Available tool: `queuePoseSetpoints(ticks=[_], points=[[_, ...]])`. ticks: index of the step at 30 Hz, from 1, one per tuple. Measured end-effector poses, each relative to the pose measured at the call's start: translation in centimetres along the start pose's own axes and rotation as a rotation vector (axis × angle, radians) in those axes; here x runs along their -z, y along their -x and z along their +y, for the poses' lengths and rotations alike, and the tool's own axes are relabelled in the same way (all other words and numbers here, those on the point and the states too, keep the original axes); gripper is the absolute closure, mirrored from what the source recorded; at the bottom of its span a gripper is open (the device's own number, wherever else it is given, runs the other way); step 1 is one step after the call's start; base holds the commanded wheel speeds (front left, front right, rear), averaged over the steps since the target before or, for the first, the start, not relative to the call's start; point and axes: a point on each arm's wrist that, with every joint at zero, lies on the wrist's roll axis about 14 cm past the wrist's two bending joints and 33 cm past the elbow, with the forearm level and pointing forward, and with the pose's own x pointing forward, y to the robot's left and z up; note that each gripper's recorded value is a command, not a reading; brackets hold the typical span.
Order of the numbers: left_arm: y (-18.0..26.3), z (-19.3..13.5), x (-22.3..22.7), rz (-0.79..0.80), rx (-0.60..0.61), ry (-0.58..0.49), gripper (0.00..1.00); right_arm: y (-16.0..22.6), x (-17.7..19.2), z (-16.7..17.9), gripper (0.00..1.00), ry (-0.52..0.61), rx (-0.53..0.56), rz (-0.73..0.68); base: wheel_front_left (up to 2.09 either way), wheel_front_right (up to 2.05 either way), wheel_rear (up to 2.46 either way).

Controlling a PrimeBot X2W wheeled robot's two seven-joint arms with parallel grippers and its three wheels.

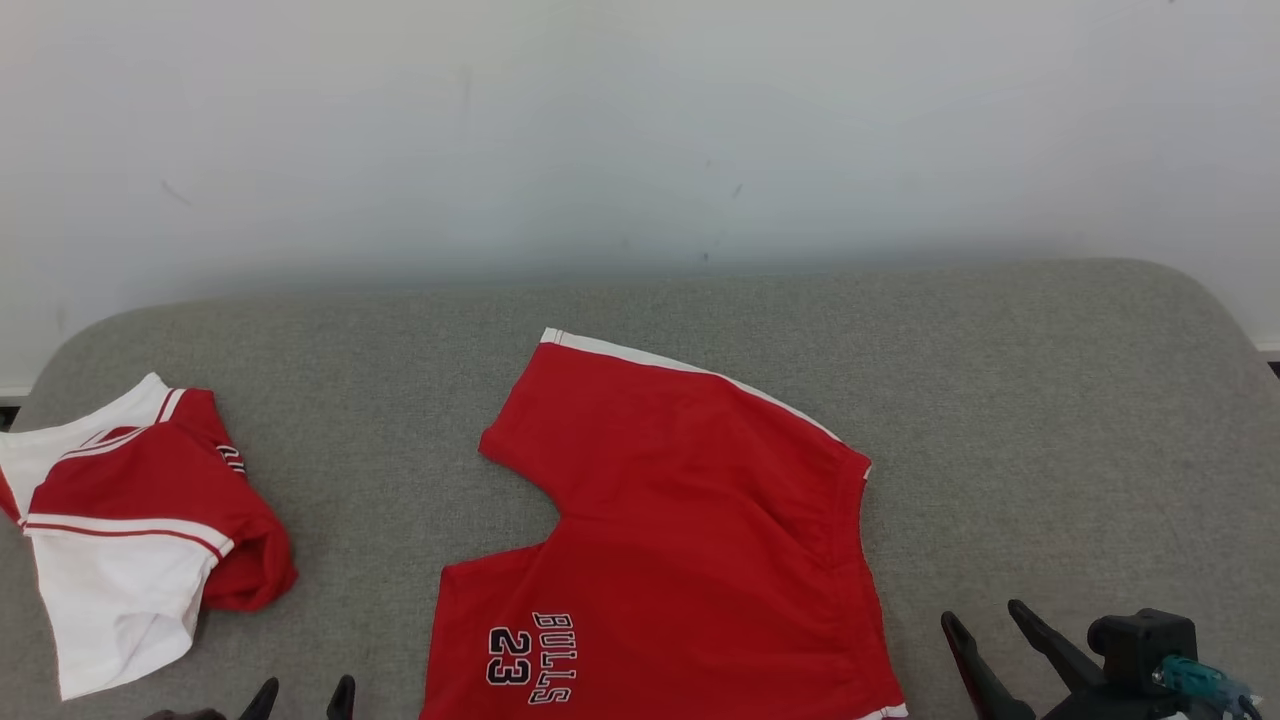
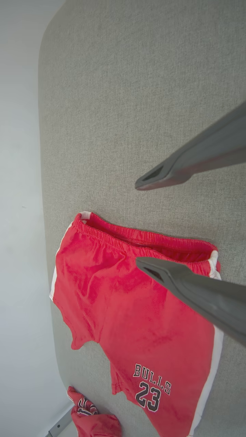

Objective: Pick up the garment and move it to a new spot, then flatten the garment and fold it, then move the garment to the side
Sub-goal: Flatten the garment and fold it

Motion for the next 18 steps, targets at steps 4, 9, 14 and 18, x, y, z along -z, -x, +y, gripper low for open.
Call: queuePoseSetpoints(ticks=[4, 9, 14, 18], points=[[0.1, -0.1, 0.4, 0.013, -0.004, 0.013, 0.00, -0.3, 0.5, 0.7, 0.00, -0.005, -0.021, 0.030, 0.00, 0.00, 0.00], [0.6, -1.5, 2.6, 0.101, 0.046, 0.025, 0.00, -0.4, 1.7, 1.9, 0.00, -0.004, -0.065, 0.099, 0.00, 0.00, 0.00], [0.9, -1.8, 3.9, 0.164, 0.074, 0.032, 0.00, -0.3, 3.3, 2.8, 0.00, -0.006, -0.091, 0.177, 0.00, 0.00, 0.00], [1.2, -2.7, 5.7, 0.235, 0.111, 0.047, 0.00, 0.0, 4.8, 3.6, 0.00, -0.002, -0.114, 0.248, 0.00, 0.00, 0.00]])
